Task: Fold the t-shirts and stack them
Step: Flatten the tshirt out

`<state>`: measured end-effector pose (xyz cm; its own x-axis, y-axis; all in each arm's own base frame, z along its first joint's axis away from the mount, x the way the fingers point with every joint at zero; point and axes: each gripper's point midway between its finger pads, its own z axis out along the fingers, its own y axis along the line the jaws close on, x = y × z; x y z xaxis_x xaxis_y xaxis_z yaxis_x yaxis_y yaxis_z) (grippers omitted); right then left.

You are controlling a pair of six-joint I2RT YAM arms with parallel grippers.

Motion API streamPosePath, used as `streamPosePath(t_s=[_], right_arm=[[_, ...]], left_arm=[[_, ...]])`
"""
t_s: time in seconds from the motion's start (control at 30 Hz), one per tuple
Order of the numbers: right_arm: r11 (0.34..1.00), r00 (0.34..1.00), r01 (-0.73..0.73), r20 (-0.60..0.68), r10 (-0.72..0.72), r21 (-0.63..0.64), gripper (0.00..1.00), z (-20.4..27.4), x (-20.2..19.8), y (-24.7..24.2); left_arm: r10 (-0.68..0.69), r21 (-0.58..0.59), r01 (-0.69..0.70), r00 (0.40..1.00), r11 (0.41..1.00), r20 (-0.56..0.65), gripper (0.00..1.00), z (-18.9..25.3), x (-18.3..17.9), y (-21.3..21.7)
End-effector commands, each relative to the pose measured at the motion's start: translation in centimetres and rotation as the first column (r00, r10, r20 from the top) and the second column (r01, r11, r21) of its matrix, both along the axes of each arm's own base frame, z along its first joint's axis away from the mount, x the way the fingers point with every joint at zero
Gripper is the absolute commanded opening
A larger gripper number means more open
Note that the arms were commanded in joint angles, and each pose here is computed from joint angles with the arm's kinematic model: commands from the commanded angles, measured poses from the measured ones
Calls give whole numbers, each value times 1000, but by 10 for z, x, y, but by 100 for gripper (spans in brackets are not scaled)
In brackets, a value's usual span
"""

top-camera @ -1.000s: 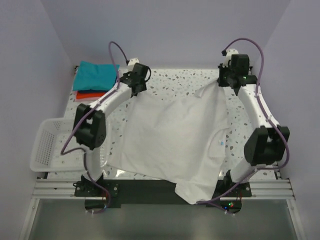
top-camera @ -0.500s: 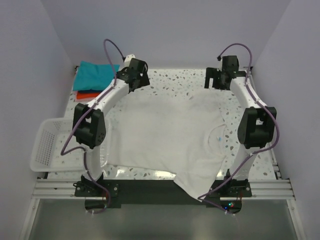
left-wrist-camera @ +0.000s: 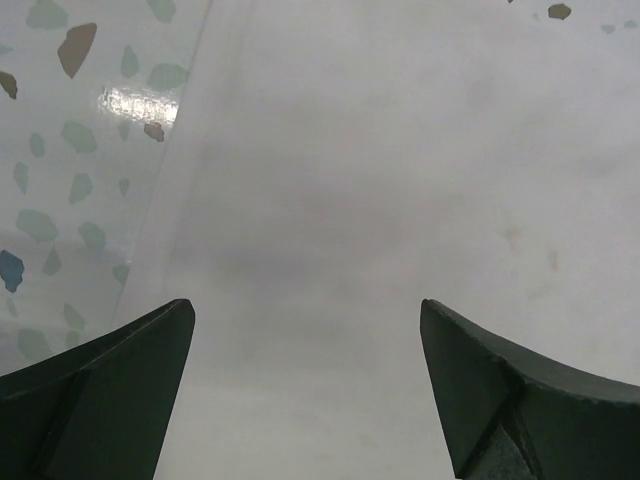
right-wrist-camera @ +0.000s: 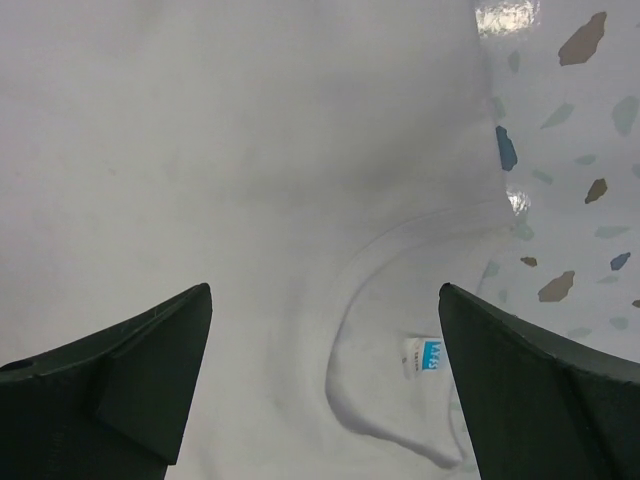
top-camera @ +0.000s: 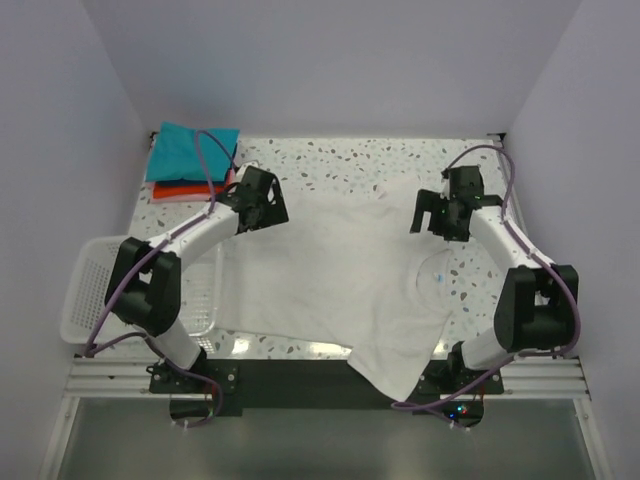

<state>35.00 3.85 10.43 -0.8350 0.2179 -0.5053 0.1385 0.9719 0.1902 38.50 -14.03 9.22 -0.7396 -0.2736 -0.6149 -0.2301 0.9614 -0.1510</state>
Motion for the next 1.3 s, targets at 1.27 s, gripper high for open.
streamPosePath(t_s=[1.27], right_arm=[[987, 976, 92, -182, -116, -132, 99, -105, 132, -26]], left_arm=[[-6, -41, 0, 989, 999, -146, 100, -101, 80, -37]])
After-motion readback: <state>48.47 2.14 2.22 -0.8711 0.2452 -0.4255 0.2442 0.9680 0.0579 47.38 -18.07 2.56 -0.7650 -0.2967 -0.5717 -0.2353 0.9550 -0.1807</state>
